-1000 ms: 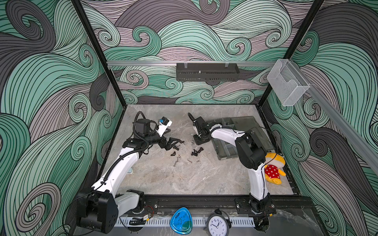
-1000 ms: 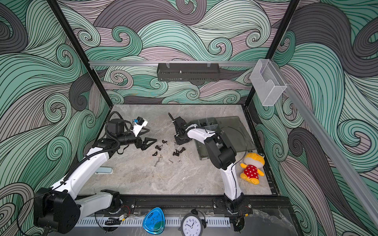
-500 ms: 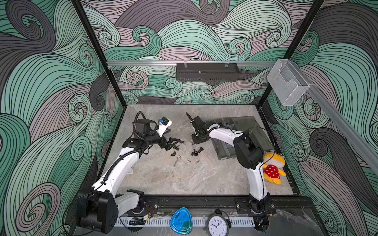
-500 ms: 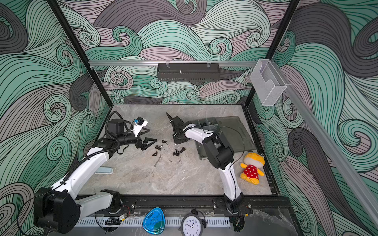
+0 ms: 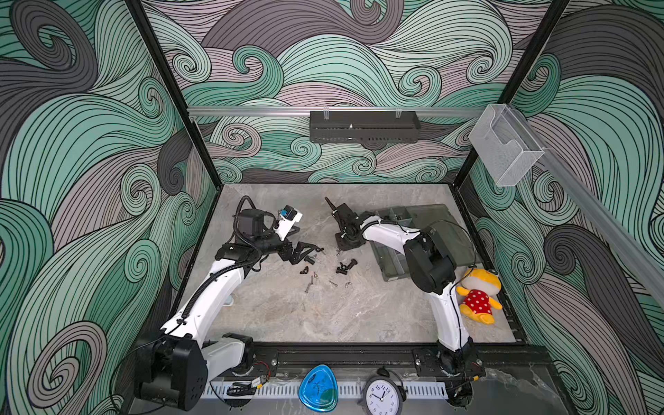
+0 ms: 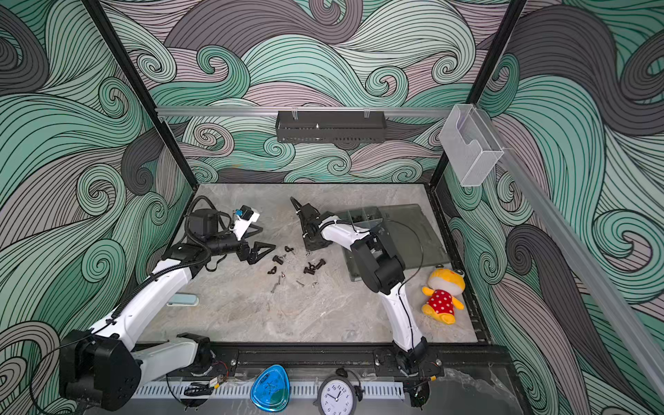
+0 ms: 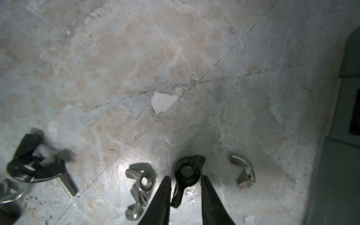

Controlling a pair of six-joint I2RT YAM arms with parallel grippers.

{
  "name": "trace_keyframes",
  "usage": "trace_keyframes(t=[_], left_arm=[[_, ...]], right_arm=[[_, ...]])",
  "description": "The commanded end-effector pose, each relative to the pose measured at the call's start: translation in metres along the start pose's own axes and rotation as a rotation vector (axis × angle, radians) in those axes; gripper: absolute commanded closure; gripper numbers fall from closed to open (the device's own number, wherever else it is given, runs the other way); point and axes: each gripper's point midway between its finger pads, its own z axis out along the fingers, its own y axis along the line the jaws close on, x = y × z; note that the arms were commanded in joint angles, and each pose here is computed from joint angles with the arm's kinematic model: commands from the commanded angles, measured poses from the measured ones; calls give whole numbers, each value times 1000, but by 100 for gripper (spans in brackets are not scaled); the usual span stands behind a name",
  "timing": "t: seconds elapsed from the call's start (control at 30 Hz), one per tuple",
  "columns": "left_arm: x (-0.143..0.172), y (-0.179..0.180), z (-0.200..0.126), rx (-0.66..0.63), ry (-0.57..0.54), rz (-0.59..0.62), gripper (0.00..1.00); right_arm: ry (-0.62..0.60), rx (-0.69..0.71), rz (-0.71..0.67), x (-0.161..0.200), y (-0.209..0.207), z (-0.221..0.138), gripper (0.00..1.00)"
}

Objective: Sort the screws and nuts into containers
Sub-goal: Pick up the nut from the center of the table.

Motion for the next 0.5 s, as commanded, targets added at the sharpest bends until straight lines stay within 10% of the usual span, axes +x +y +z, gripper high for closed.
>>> trace_keyframes(t=[0.0,0.47], left_arm=[[0,-4,0,14,4,12,1],[0,-4,0,11,5,9,1]], right_arm=[[11,41,9,4,-9,-2,75],[-11,29,-12,-1,-7,-12,100]])
